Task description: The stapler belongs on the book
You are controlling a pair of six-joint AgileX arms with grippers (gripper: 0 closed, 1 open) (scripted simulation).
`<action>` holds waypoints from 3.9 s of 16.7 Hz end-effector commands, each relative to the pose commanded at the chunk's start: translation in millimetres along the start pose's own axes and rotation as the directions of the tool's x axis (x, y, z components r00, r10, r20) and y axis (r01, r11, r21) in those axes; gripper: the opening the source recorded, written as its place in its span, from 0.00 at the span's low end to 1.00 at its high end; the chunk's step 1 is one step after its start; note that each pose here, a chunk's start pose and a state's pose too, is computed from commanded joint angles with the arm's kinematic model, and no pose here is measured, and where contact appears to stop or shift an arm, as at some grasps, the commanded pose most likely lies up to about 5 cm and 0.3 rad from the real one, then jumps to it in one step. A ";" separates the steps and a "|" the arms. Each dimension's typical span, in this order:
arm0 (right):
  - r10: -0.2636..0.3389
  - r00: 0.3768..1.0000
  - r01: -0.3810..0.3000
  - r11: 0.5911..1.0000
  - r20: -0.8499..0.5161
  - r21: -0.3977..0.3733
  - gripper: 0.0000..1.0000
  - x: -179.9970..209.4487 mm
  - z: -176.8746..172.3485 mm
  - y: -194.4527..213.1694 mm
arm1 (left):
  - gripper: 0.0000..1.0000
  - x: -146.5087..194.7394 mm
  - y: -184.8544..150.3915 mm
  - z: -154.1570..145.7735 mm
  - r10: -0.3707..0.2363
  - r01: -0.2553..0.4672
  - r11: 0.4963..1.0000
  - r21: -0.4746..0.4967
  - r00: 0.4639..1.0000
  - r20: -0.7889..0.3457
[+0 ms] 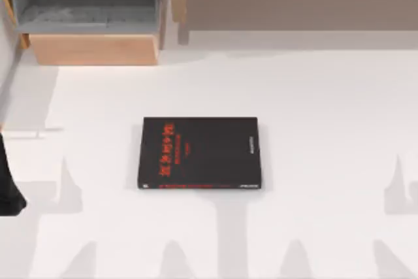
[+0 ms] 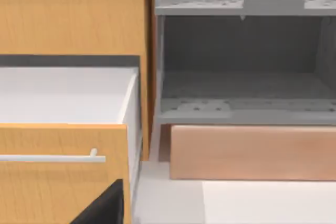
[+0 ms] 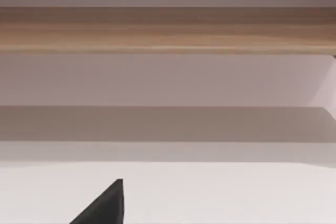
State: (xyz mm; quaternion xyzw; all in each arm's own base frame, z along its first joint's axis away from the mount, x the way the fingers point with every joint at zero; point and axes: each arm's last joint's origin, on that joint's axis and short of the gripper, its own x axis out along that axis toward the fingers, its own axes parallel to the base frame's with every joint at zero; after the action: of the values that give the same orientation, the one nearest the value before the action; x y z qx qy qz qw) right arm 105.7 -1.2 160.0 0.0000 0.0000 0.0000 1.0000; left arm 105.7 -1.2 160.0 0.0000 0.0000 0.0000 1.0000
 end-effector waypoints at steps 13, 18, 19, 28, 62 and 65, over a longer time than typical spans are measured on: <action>0.000 1.000 0.000 1.000 0.000 0.000 1.00 0.0 0.0 0.0 | 1.00 40.1 16.3 117.8 0.111 -0.130 0.991 -0.030 0.928 -0.355; 0.000 1.000 0.000 1.000 0.000 0.000 1.00 0.0 0.0 0.0 | 1.00 130.3 46.2 176.8 0.162 -0.227 0.973 -0.026 0.763 -0.626; 0.000 1.000 0.000 1.000 0.000 0.000 1.00 0.0 0.0 0.0 | 1.00 153.3 54.8 181.9 0.165 -0.245 0.969 -0.023 0.718 -0.676; 0.000 1.000 0.000 1.000 0.000 0.000 1.00 0.0 0.0 0.0 | 1.00 334.3 141.8 110.6 0.109 -0.345 0.939 0.002 0.291 -0.951; 0.000 1.000 0.000 1.000 0.000 0.000 1.00 0.0 0.0 0.0 | 1.00 379.8 173.2 -2.2 0.040 -0.366 0.931 0.002 0.096 -0.995; 0.000 1.000 0.000 1.000 0.000 0.000 1.00 0.0 0.0 0.0 | 1.00 385.8 170.1 -26.8 0.039 -0.365 0.931 0.002 0.095 -0.995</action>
State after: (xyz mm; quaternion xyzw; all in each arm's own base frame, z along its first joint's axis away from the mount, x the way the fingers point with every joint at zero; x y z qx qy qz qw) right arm 105.7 -1.2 160.0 0.0000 0.0000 0.0000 1.0000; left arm 491.5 168.9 133.2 -0.1236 0.6584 0.1383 0.7294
